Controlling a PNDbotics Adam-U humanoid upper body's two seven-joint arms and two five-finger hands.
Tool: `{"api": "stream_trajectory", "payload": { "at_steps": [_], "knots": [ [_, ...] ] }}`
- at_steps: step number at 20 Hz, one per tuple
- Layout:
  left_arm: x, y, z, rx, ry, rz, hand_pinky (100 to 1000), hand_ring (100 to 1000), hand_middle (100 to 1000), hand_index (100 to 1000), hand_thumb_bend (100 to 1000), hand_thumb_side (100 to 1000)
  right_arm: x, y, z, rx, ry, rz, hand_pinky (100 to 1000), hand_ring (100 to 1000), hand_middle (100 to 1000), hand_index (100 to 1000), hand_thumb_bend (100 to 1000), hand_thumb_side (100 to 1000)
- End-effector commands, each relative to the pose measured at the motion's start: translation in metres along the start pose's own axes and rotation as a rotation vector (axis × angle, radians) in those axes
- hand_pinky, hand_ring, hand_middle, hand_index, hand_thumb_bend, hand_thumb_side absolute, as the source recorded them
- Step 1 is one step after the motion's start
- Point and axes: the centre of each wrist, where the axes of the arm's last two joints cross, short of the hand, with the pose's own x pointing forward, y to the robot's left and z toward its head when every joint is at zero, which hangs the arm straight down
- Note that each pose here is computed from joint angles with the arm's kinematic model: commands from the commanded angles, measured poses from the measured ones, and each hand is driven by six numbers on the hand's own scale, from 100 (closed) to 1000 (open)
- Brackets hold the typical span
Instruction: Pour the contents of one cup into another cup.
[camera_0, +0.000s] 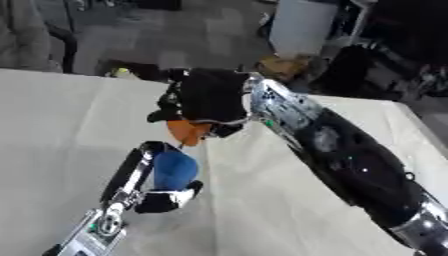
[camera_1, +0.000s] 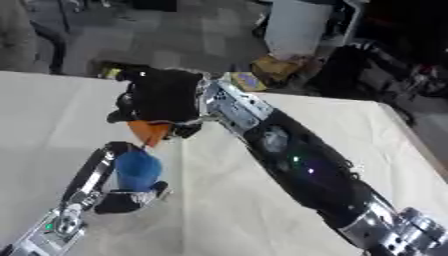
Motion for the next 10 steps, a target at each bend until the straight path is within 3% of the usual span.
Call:
{"api": "stream_trajectory", "payload": {
  "at_steps": [1, 7, 10],
  "knots": [
    [0.0097, 0.0050, -0.0065, 0.010, -0.035, -0.009, 331, 337, 245, 516, 451, 100, -0.0085, -0.0086, 0.0065, -0.005, 0.014, 0.040, 909, 426, 410, 864, 433, 100],
    [0.0100, 0.0054, -0.0064, 0.012, -0.035, -0.016, 332, 337, 244, 516, 453, 100, -0.0100, -0.0085, 0.0089, -0.014, 0.029, 0.035, 898, 420, 405, 860, 425, 100],
    [0.0087, 0.0060, -0.0051, 0.022, -0.029, -0.018, 333, 337, 244, 516, 455, 100, -0.0114, -0.0048, 0.0133, -0.060, 0.063, -0.024, 841, 396, 385, 847, 406, 100]
  ]
}}
